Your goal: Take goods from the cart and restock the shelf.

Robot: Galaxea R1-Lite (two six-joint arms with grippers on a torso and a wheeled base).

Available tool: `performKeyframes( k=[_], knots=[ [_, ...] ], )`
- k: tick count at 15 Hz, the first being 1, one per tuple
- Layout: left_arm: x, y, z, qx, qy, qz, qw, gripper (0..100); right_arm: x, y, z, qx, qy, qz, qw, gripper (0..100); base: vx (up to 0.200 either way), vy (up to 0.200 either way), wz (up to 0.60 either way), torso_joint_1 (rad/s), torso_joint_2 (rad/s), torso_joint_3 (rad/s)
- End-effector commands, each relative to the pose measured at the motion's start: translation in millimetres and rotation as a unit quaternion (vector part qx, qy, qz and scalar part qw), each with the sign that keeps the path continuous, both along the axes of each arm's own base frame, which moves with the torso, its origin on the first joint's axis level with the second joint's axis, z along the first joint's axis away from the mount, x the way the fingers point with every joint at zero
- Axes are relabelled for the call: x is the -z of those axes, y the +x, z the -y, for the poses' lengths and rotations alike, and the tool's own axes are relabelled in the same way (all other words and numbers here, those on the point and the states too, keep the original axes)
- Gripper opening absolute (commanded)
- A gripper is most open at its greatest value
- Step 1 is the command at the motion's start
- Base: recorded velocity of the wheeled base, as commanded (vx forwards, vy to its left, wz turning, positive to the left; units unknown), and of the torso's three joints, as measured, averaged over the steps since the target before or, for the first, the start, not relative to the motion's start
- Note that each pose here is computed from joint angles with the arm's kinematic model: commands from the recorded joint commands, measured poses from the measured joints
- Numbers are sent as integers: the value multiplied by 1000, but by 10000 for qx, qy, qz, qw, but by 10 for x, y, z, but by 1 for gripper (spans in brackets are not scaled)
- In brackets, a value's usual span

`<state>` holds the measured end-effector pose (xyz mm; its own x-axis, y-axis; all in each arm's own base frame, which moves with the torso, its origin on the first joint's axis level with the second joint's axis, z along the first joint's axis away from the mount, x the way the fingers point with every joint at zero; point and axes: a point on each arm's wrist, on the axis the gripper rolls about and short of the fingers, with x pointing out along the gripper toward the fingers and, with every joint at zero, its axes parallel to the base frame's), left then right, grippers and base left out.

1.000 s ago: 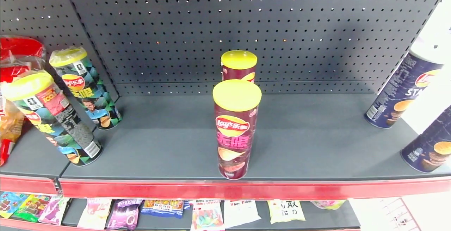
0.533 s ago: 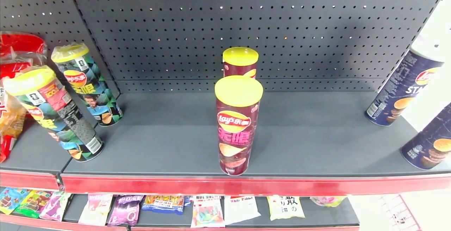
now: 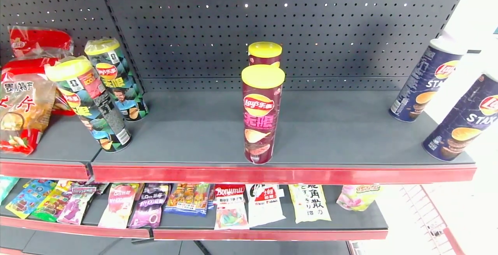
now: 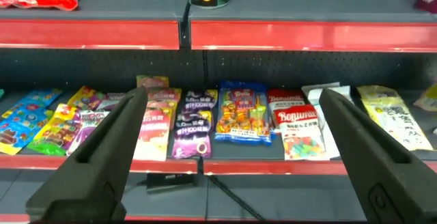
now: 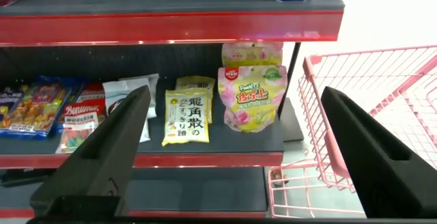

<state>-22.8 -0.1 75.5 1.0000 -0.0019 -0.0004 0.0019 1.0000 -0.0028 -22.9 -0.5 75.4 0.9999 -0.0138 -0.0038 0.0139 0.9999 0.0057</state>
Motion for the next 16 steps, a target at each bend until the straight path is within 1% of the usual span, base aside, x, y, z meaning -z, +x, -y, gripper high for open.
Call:
performKeyframes(
  k=[1,16],
  knots=[
    [0,0,0,-2,-2,2,10000,100,1,0,0,0,-6,-4,10000,100,0,0,0,0,0,0],
    [0,0,0,-2,-2,2,10000,100,0,0,0,0,-13,4,10000,100,0,0,0,0,0,0]
  ],
)
